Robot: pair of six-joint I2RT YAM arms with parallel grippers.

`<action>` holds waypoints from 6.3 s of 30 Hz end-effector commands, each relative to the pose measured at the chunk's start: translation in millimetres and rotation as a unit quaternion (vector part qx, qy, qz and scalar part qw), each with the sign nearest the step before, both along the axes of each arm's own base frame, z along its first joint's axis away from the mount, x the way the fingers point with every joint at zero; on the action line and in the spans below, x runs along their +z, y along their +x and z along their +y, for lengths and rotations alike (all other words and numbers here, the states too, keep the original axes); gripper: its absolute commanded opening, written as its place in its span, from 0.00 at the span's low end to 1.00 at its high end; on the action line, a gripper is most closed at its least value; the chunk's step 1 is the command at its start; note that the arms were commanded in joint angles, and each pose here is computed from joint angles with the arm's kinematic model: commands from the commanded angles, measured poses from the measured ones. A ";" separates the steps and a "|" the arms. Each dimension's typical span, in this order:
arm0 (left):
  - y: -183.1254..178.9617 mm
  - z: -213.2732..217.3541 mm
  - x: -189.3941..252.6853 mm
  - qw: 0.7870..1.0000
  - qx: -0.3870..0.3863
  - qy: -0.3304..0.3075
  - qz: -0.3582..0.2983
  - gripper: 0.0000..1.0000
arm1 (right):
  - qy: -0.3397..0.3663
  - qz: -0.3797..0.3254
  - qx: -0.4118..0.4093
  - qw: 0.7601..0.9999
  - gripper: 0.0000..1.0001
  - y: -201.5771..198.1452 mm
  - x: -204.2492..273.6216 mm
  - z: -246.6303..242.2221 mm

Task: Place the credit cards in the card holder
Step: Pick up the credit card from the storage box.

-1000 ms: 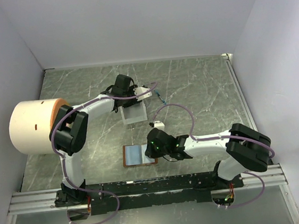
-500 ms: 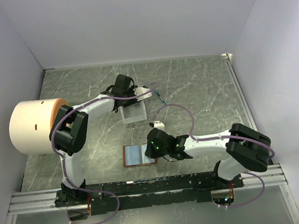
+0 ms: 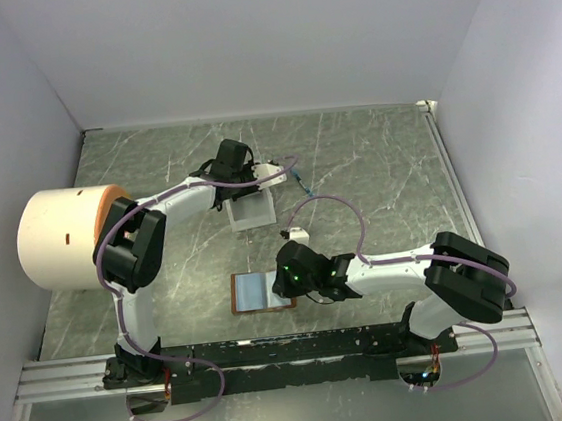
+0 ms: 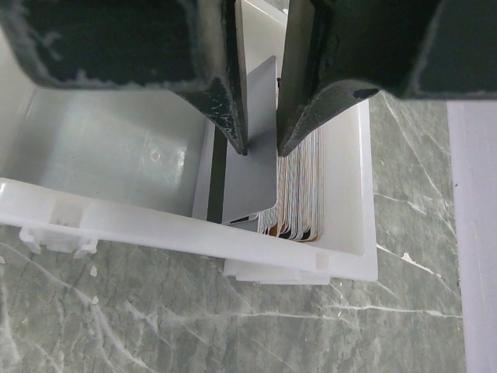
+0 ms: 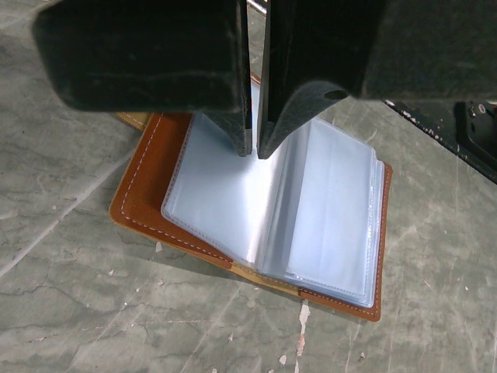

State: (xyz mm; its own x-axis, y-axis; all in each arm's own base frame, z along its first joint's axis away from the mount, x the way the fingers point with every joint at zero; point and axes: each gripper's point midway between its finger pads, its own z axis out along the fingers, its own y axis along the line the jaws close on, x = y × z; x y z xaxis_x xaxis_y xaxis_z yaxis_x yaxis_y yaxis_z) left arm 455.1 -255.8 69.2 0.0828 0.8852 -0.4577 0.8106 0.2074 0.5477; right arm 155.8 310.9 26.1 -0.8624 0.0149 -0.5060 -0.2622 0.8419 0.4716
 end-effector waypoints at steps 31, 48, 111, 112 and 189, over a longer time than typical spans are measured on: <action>3.6 -12.5 41.0 1.000 -0.004 0.007 -0.007 0.07 | 0.008 -0.009 -0.003 1.000 0.08 0.5 3.2 -2.6; -3.8 -26.3 89.6 0.991 0.047 -0.129 0.009 0.07 | 0.014 -0.008 -0.007 1.000 0.08 -1.2 1.5 -5.6; -282.0 29.6 122.4 0.586 0.212 -0.572 0.533 0.07 | 0.362 -0.061 -0.011 0.930 0.46 -7.7 155.5 14.5; -283.5 29.6 123.8 0.582 0.208 -0.577 0.534 0.07 | 0.368 -0.058 -0.015 0.928 0.49 -7.3 158.0 14.7; -279.0 45.2 94.1 0.639 0.271 -0.534 0.483 0.07 | 0.142 -0.026 -0.029 0.989 0.00 -2.1 59.5 -15.8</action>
State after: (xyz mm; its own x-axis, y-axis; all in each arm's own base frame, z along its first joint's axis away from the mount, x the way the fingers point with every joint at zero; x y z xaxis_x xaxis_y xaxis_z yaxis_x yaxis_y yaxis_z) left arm 175.8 -210.8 177.4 -0.8691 -0.1554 -0.4696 0.3609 0.4502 -0.8168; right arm 141.9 304.9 95.3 -0.8554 0.2340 -0.4620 -0.2439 0.6050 0.7579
